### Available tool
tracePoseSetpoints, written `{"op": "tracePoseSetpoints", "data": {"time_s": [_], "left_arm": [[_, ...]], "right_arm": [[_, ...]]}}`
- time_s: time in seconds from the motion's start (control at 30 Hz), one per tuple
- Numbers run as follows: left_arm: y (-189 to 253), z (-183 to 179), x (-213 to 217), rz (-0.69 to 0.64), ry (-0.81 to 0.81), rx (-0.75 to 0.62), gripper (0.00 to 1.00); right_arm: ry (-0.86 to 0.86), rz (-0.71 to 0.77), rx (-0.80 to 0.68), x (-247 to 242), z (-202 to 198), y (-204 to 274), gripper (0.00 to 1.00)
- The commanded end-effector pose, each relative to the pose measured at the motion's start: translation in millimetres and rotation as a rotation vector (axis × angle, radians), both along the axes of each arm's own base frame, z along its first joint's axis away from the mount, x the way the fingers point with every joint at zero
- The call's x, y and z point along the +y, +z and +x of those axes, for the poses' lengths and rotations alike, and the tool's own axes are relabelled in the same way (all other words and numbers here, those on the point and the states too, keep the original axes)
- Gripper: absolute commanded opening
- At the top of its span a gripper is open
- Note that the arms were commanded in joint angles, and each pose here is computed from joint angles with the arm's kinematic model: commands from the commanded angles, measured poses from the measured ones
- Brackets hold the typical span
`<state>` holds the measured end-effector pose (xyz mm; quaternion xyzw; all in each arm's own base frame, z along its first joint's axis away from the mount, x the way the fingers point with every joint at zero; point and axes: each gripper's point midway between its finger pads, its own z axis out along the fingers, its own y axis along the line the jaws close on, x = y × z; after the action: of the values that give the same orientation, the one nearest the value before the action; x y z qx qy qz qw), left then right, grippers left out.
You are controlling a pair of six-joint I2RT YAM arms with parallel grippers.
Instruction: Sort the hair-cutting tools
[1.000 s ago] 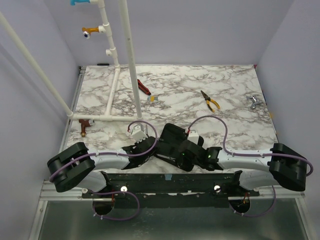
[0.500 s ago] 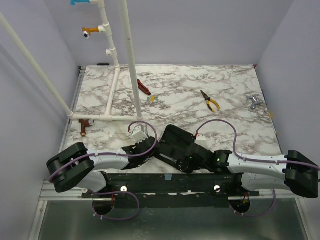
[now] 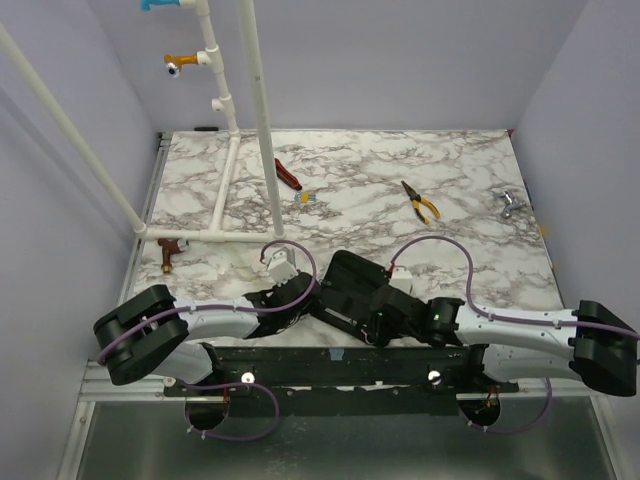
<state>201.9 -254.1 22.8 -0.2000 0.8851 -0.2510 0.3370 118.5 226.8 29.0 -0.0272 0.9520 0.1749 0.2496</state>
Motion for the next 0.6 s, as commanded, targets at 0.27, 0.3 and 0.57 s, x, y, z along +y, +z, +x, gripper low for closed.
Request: {"op": "tracePoseSetpoints", "data": {"time_s": [0.27, 0.3, 0.57], "left_arm": [[-14, -26, -16, 0.096, -0.226, 0.079, 0.0], [-16, -27, -15, 0.1, -0.226, 0.083, 0.0], [-22, -26, -10, 0.119, -0.217, 0.094, 0.0]], "right_arm": [[0.029, -0.21, -0.056, -14, 10, 8, 0.37], [0.004, -0.182, -0.075, -15, 12, 15, 0.37], [0.139, 0.105, 0.003, 21, -18, 39, 0.38]]}}
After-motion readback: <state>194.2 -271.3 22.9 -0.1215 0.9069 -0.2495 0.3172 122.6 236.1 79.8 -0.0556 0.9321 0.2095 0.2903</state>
